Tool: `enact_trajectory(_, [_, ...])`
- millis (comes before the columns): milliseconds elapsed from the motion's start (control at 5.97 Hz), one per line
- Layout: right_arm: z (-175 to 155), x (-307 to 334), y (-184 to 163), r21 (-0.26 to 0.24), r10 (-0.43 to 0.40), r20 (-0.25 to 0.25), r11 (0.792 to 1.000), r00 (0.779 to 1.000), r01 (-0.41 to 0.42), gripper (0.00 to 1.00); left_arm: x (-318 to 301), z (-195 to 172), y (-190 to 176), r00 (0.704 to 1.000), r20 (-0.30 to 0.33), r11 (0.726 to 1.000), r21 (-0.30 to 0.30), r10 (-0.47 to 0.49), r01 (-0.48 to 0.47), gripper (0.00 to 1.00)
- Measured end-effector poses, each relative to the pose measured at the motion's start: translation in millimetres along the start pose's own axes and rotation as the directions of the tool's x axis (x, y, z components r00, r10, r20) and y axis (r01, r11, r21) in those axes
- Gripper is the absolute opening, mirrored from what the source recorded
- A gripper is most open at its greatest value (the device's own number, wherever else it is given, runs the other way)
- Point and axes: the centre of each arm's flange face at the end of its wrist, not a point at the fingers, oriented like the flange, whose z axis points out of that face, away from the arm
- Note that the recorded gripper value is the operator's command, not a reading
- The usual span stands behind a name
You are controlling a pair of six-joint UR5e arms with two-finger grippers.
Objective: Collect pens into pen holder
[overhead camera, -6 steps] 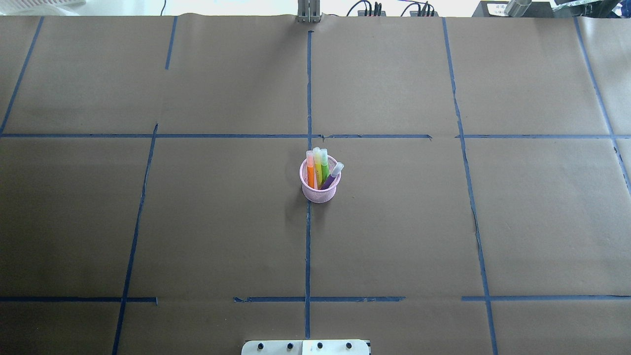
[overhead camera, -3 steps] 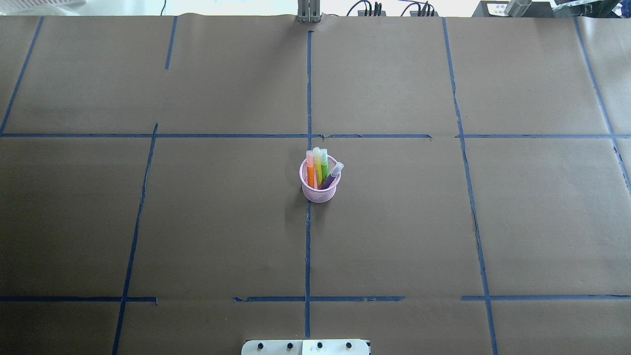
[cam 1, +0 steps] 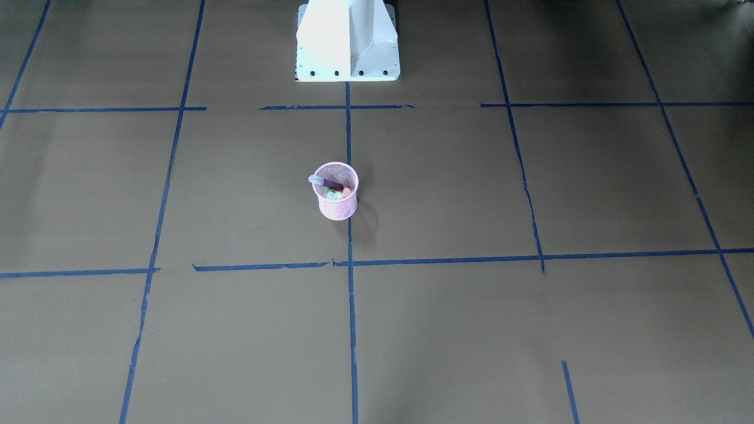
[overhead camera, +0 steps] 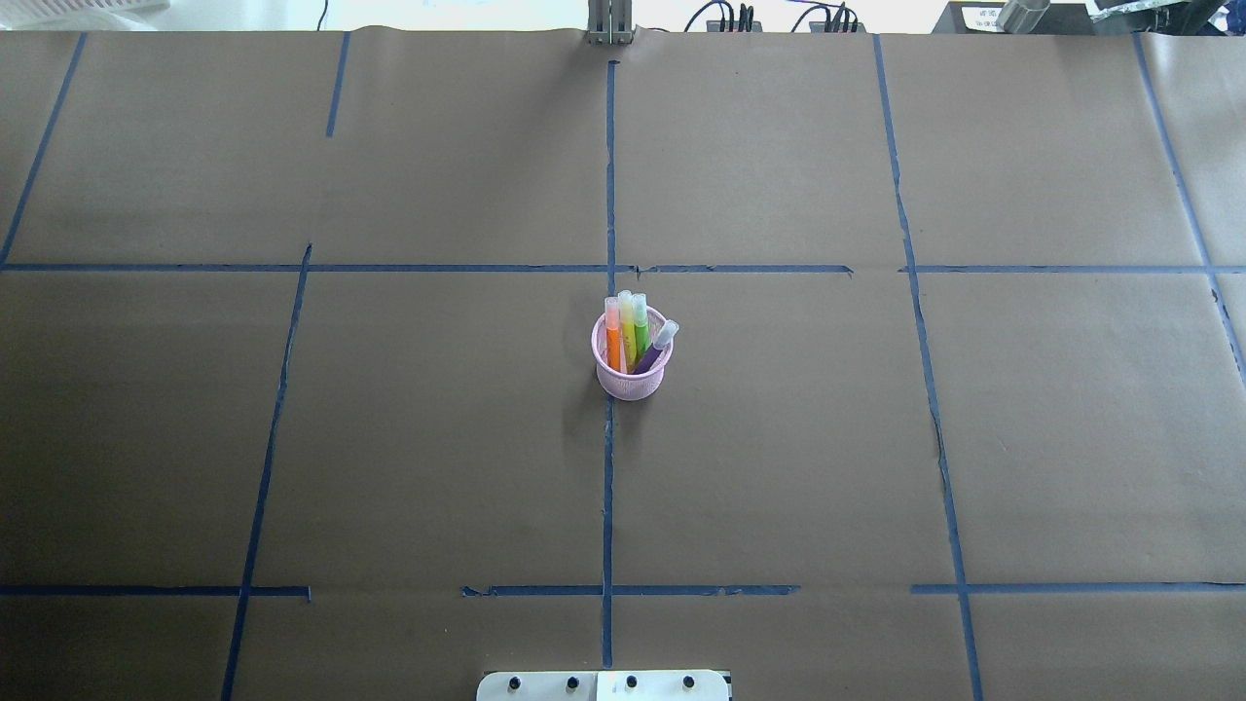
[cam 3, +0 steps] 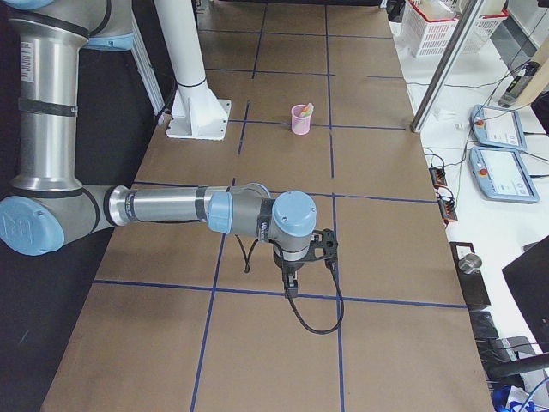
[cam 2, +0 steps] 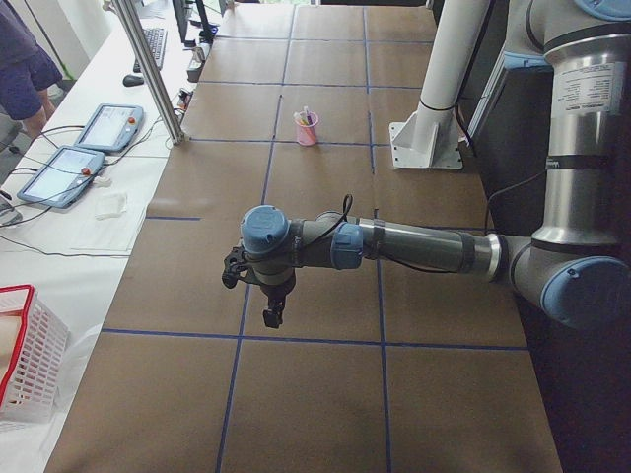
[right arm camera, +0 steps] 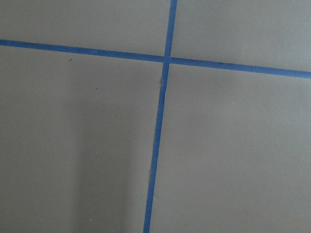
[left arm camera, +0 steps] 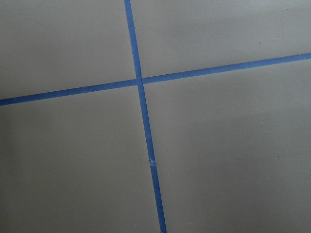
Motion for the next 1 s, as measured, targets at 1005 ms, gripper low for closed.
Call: enact_trajectory(1005, [-0.5,-0.2,0.8,0.002,0.0,0.001,1.0,1.0,0.0,1.0,0.4,-0.2,4.4,1.0,0.002,1.0,0.0,0.003,-0.003,1.0])
